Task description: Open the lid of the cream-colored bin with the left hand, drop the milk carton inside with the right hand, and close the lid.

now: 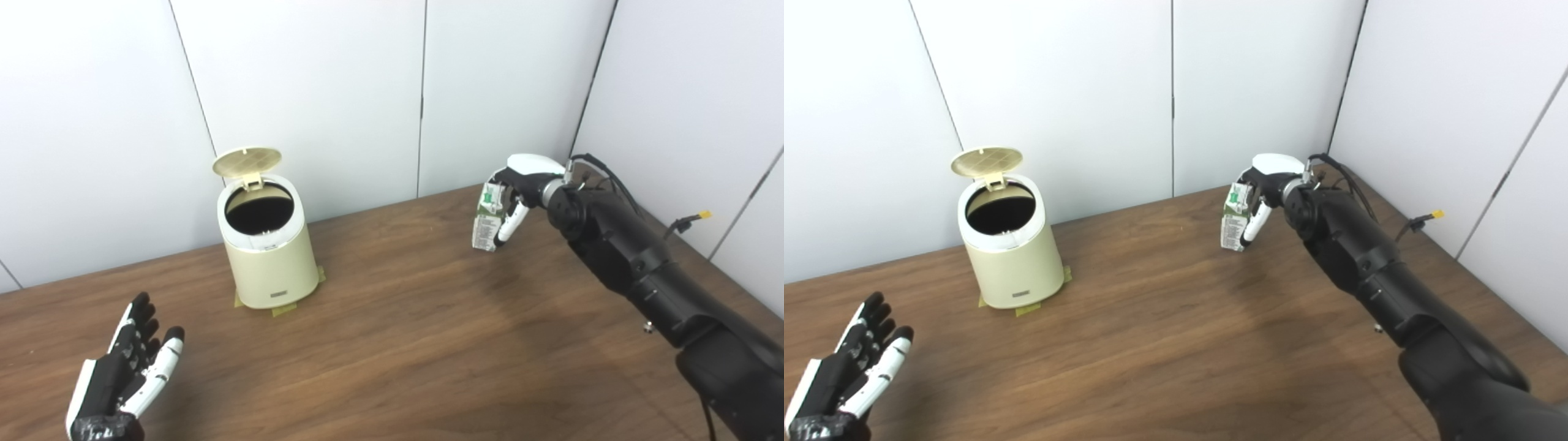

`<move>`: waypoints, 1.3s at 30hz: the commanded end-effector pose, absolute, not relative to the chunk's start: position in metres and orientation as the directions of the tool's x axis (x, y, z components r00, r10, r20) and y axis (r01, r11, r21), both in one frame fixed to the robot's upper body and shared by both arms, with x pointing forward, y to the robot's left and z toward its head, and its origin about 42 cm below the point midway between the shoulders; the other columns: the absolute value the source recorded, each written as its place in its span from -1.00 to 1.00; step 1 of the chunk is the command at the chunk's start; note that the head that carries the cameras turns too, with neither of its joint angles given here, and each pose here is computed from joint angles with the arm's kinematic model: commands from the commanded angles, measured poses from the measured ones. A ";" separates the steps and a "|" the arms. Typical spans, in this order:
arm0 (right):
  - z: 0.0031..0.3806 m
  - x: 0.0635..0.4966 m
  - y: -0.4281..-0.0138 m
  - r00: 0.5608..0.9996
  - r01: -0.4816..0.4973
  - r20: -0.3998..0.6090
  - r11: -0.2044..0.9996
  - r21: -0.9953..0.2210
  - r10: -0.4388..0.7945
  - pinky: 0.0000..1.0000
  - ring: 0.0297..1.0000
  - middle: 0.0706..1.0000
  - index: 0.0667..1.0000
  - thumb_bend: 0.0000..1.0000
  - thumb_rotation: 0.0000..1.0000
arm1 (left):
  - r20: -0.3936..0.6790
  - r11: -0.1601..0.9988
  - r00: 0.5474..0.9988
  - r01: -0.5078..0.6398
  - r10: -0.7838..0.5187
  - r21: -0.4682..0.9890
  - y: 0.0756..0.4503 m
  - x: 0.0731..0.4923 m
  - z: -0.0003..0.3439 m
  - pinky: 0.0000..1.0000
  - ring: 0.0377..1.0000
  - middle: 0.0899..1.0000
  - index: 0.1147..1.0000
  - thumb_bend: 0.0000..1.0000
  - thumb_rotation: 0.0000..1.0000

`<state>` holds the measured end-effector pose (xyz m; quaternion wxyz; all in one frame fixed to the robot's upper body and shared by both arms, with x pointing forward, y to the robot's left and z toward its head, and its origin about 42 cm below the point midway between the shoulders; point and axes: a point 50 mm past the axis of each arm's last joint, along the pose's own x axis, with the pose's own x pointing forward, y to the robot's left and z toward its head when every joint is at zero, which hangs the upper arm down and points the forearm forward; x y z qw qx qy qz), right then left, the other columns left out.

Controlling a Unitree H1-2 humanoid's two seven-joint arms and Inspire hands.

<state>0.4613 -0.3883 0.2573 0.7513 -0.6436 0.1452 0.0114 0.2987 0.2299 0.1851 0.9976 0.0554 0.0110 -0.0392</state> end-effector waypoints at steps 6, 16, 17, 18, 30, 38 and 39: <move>0.302 0.472 -0.384 0.972 -0.053 -0.087 0.156 -0.986 -0.219 -0.14 0.16 0.30 0.53 0.82 -0.67 | 0.044 0.987 0.994 0.093 -0.099 0.130 0.226 0.304 0.198 1.00 1.00 0.99 1.00 -0.29 -0.59; 0.315 0.475 -0.375 0.948 -0.059 -0.105 0.159 -0.985 -0.301 -0.20 0.14 0.31 0.62 0.88 -0.56 | 0.050 0.986 0.994 0.084 -0.092 0.147 0.226 0.302 0.200 1.00 1.00 1.00 1.00 -0.24 -0.83; 0.316 0.476 -0.375 0.945 -0.059 -0.106 0.158 -0.986 -0.309 -0.20 0.13 0.30 0.61 0.88 -0.56 | 0.053 0.986 0.994 0.083 -0.091 0.143 0.226 0.302 0.200 1.00 1.00 1.00 1.00 -0.24 -0.86; 0.316 0.476 -0.374 0.943 -0.059 -0.107 0.158 -0.986 -0.315 -0.17 0.16 0.32 0.61 0.88 -0.56 | 0.058 0.987 0.994 0.083 -0.091 0.137 0.226 0.302 0.201 1.00 1.00 1.00 1.00 -0.24 -0.90; 0.311 0.470 -0.375 0.929 -0.073 -0.127 0.166 -0.983 -0.348 -0.09 0.23 0.39 0.53 0.79 -0.64 | 0.070 0.987 0.993 0.090 -0.100 0.135 0.226 0.301 0.203 1.00 1.00 1.00 1.00 -0.24 -0.98; 0.302 0.472 -0.380 0.921 -0.089 -0.132 0.134 -0.987 -0.365 -0.14 0.06 0.20 0.47 0.83 -0.64 | 0.067 0.986 0.992 0.092 -0.102 0.140 0.227 0.301 0.202 1.00 1.00 1.00 1.00 -0.24 -0.96; 0.302 0.472 -0.381 0.921 -0.089 -0.132 0.132 -0.987 -0.365 -0.14 0.06 0.20 0.46 0.83 -0.65 | 0.066 0.986 0.993 0.092 -0.102 0.137 0.227 0.301 0.203 1.00 1.00 1.00 1.00 -0.25 -0.95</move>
